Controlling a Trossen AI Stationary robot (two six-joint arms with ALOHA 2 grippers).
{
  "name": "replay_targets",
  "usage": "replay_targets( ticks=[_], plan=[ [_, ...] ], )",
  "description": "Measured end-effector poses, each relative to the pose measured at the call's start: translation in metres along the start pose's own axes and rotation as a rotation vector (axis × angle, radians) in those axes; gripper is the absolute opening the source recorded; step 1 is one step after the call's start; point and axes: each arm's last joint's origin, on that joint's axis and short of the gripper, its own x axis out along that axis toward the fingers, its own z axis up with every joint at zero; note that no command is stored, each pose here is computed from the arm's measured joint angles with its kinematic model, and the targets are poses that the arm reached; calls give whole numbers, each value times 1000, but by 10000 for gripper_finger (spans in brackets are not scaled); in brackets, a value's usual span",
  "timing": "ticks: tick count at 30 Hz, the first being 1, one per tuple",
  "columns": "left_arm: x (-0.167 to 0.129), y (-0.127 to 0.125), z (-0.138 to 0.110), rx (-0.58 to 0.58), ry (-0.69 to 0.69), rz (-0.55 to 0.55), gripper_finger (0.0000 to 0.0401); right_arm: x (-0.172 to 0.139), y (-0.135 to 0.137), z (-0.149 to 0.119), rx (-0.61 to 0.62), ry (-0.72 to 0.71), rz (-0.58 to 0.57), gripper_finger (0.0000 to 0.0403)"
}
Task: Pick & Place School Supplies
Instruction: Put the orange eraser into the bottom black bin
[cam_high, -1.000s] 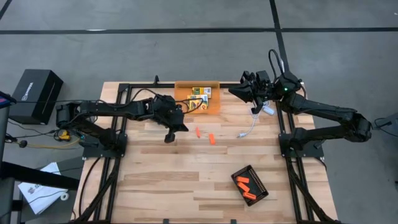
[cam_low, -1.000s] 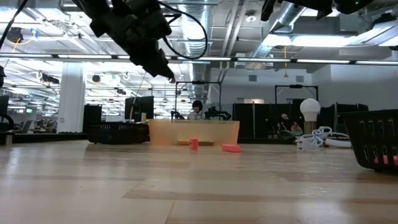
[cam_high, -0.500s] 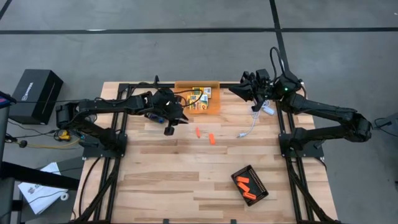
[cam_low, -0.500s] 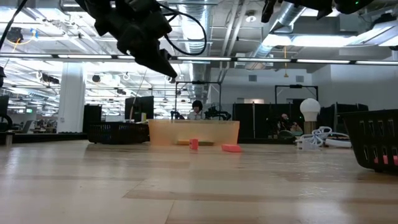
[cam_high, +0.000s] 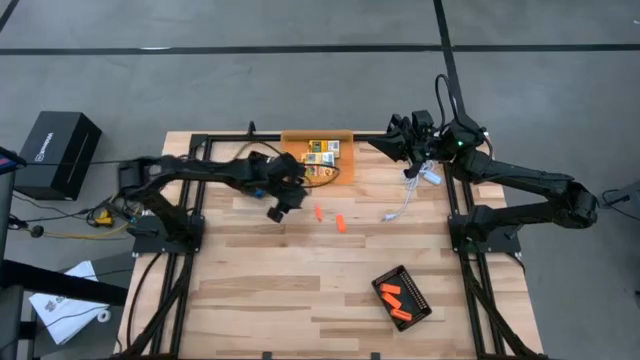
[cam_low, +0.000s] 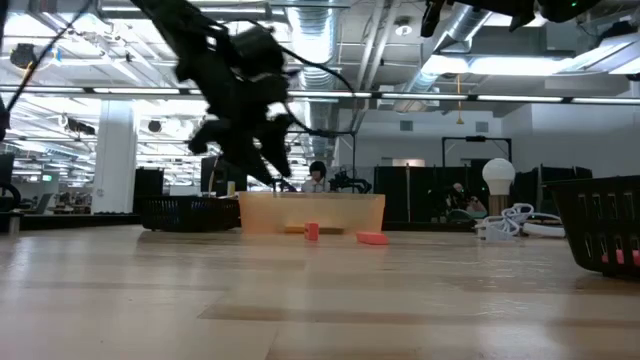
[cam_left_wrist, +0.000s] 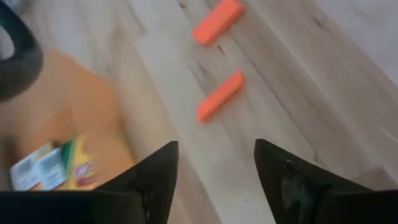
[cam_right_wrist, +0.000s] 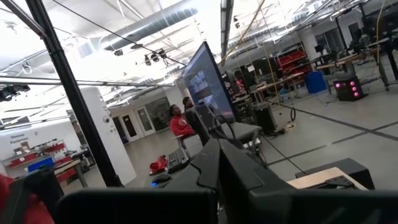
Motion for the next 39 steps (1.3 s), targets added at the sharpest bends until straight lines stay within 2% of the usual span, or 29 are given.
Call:
replay_targets(
  ticks=[6,10,16,25,31,39],
  plan=[
    [40,7,18,44,81,-96,197,0,0,0,-4,0,8,0],
    [43,23,38,64,61,-70,181,0,2,1,-17,13,46,0],
    [39,39,54,68,40,-42,169,0,5,0,-45,43,127,0],
    [47,24,53,76,157,-180,168,-2,7,5,-96,32,210,0],
    [48,17,61,108,150,-182,168,-3,9,6,-129,42,260,0],
    [49,17,61,194,157,-175,168,-3,10,5,-129,48,272,0]
  ],
)
